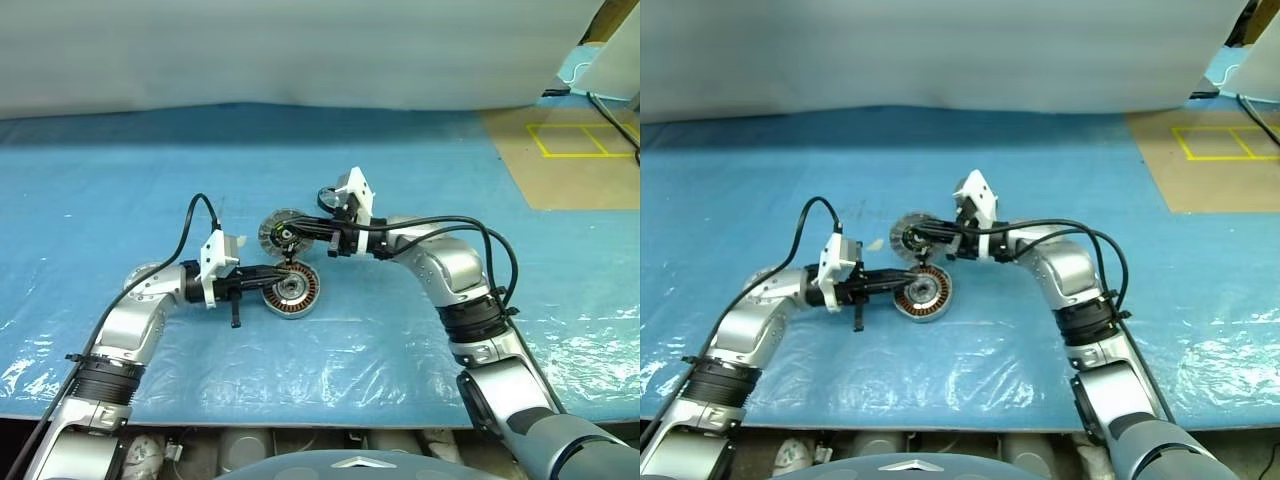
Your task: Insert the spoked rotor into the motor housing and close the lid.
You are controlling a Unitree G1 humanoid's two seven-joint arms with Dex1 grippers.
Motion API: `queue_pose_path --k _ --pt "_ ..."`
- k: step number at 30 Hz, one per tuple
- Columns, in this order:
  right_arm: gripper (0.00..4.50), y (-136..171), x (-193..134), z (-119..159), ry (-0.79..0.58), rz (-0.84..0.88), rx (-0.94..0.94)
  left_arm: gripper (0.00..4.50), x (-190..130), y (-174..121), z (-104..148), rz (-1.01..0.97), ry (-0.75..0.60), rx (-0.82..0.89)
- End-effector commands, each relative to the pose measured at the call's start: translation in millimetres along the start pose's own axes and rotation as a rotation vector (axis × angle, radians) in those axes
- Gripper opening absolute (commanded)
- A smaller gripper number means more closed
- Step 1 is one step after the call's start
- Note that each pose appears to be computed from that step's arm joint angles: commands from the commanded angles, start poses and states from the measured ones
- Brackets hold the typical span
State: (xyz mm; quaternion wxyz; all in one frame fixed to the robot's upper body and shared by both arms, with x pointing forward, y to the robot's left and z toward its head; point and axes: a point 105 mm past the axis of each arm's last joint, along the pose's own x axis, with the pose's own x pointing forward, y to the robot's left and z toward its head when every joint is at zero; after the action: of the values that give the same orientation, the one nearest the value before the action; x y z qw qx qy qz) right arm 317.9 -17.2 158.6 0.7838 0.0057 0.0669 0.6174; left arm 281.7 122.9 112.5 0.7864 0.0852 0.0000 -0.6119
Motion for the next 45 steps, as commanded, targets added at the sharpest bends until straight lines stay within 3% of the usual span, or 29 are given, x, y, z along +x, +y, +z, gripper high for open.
queue_pose_path --k 1,8,12,16,26,27,38,45 --pt "0.0 6.9 -10.0 14.3 -0.036 0.014 -0.057 0.02 -8.1 2.1 17.8 0.022 -0.034 0.044" --pt "0.0 -36.4 -53.8 17.1 -0.012 -0.306 -0.152 0.02 -41.7 11.7 12.9 0.132 0.023 0.02" --pt "0.0 -56.6 -72.5 5.1 0.067 -0.449 -0.225 0.02 -48.2 20.0 16.1 0.199 0.007 0.011" --pt "0.86 -73.8 -77.5 -8.8 0.159 -0.501 -0.279 0.0 -41.9 27.9 22.9 0.206 -0.018 0.026" --pt "4.3 -126.3 -71.4 4.7 0.277 -0.492 -0.379 0.0 -39.8 34.3 26.7 0.2 -0.021 0.05" --pt "4.46 -129.7 -68.5 5.4 0.288 -0.476 -0.368 0.0 -39.4 32.9 26.8 0.199 -0.023 0.05" --pt "4.46 -143.8 -29.9 31.4 0.27 -0.47 -0.215 0.0 -37.0 22.4 23.4 0.201 -0.025 0.047" --pt "4.46 -142.3 -17.7 15.2 0.37 -0.477 -0.226 0.0 -30.5 5.8 24.0 0.137 -0.04 0.024"
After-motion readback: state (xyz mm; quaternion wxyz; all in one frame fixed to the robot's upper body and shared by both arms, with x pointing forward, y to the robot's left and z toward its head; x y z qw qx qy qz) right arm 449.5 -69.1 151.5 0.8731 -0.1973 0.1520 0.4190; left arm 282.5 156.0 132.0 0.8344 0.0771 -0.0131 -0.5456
